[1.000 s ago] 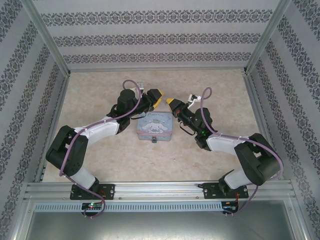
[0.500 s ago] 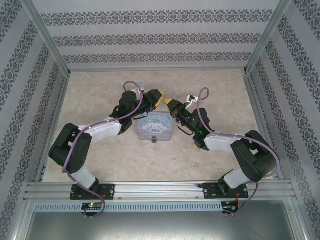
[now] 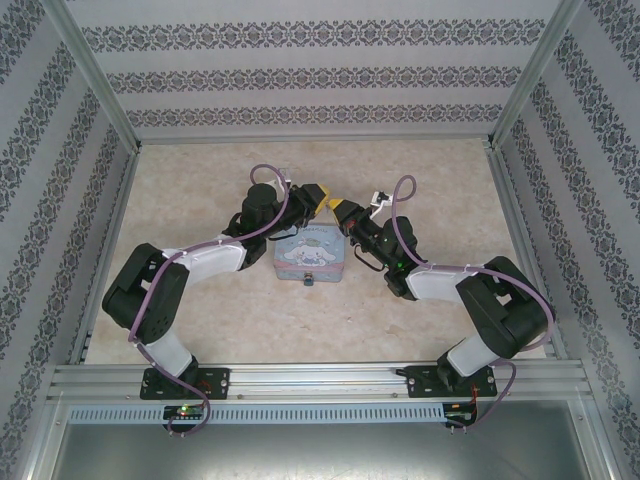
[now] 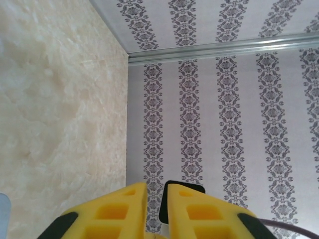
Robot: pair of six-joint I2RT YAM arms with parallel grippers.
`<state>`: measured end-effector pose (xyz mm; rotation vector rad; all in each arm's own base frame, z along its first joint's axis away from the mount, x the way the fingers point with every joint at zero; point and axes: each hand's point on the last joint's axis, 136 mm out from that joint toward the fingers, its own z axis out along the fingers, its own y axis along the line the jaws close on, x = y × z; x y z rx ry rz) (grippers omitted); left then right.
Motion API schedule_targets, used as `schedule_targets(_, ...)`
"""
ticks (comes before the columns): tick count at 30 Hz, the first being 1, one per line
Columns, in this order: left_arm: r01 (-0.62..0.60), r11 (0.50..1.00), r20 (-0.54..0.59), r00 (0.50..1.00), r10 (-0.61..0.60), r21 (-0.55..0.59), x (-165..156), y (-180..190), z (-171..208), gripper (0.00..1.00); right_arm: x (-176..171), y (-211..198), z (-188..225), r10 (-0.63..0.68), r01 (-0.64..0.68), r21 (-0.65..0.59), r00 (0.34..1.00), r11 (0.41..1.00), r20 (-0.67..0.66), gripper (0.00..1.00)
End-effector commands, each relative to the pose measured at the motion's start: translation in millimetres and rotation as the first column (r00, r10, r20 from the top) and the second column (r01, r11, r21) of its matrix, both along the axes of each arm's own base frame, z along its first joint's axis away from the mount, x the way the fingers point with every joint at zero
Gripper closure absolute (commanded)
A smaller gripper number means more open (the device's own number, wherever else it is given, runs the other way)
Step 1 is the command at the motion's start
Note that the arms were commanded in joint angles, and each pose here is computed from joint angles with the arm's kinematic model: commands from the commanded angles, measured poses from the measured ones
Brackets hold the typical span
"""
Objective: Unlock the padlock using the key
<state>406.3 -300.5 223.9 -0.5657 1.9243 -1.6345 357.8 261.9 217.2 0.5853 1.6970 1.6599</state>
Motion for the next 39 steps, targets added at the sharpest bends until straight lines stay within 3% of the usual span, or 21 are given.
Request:
schedule_targets(1,0.006,0.999,0.069,0.998,-0.004,-0.036,1.8,-8.4,21.9,0.87,-0.6,4.3,18.7,0.007,-0.010,0.049,0.999,0.999,0.053,1.00)
schedule_targets(10,0.024,0.999,0.083,0.996,-0.021,-0.032,0.9,-12.5,24.2,1.00,-2.9,8.9,20.7,0.032,-0.035,0.049,0.998,0.998,0.060,1.00)
schedule_targets(14,0.038,0.999,0.102,0.994,-0.038,-0.002,-1.1,-10.8,26.6,1.00,-1.6,3.8,22.3,0.063,-0.066,0.042,0.996,0.997,0.069,0.56)
schedule_targets(16,0.051,0.999,0.118,0.992,-0.053,0.019,-2.9,-9.9,29.3,1.00,0.0,-3.2,21.0,0.066,-0.069,0.033,0.995,0.997,0.069,0.50)
schedule_targets(25,0.160,0.979,0.178,0.967,-0.181,0.122,-11.1,-5.2,45.4,1.00,5.8,-41.0,19.0,0.052,-0.050,-0.027,0.994,0.998,0.094,0.48)
schedule_targets(31,0.244,0.952,0.216,0.935,-0.282,0.187,-15.5,-7.9,56.9,1.00,3.3,-32.5,25.7,0.141,-0.133,-0.061,0.980,0.989,0.143,0.48)
schedule_targets(39,0.301,0.935,0.222,0.914,-0.340,0.189,-17.1,-13.0,59.5,1.00,-3.7,-16.8,37.5,0.201,-0.190,-0.076,0.958,0.979,0.203,0.55)
